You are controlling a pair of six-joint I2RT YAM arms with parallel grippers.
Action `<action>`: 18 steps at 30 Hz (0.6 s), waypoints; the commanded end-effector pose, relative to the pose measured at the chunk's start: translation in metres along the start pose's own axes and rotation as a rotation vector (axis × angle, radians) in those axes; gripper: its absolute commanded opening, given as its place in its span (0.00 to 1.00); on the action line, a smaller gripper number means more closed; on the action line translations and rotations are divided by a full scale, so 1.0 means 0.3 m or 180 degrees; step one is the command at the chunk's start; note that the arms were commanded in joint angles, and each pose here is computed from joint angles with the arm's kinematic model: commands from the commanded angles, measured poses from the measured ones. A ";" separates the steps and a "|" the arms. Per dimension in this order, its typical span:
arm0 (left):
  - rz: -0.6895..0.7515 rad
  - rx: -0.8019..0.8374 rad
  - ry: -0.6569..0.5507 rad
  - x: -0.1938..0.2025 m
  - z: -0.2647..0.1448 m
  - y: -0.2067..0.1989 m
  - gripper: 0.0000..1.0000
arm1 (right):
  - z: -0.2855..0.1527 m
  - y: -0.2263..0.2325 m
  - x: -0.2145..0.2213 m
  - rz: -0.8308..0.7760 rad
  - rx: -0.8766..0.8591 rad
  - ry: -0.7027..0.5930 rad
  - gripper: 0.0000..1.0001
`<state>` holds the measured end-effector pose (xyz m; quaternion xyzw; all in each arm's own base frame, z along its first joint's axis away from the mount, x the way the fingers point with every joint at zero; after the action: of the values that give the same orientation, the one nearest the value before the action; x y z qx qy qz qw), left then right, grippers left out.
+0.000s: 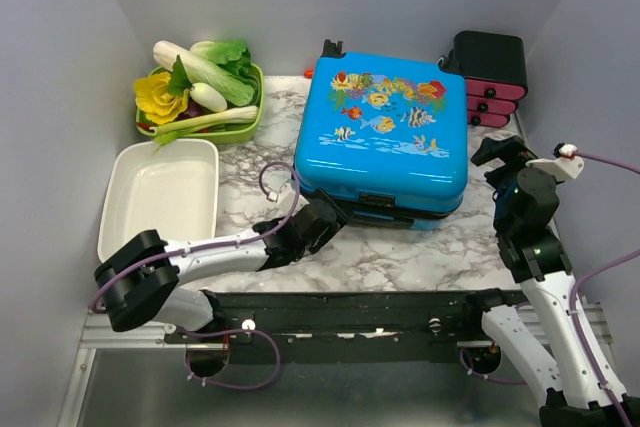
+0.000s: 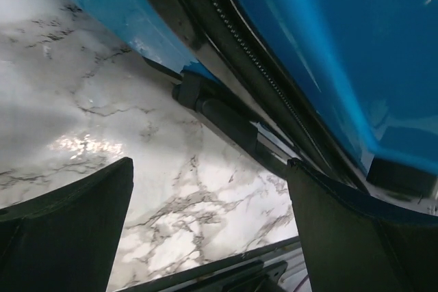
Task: Open, take out, and arrange the luggage
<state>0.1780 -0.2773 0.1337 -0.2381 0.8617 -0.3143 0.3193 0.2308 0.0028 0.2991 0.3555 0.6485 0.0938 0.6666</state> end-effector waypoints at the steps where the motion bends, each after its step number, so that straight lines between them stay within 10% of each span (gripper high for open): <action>1: -0.0413 -0.0042 -0.0270 -0.010 0.044 -0.056 0.98 | 0.004 -0.011 -0.032 0.0145 0.0122 -0.0255 1.00; 10: -0.0284 -0.0587 -0.0344 0.036 0.149 -0.048 0.93 | 0.017 -0.007 -0.017 0.0095 0.0123 -0.0186 1.00; 16: -0.0222 -0.0918 -0.0444 0.046 0.177 0.016 0.70 | 0.020 -0.006 -0.015 0.0075 0.0118 -0.0170 1.00; 18: -0.0166 -0.0982 -0.0558 0.033 0.187 0.039 0.49 | 0.020 -0.001 -0.009 -0.0035 0.0060 -0.0113 1.00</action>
<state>0.1934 -0.3221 0.1195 -0.3150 0.8653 -0.2503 0.2990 0.2339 0.0004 0.2991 0.3636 0.6421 0.0850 0.6696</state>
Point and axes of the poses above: each gripper's point midway between its finger pads, its own z axis out along the fingers, its own y axis along the line the jaws close on, x = y × z, the point moved 6 cm from there along -z, back along the fingers, and after that the axes turned 8 degrees about z, right-handed, at the moved point
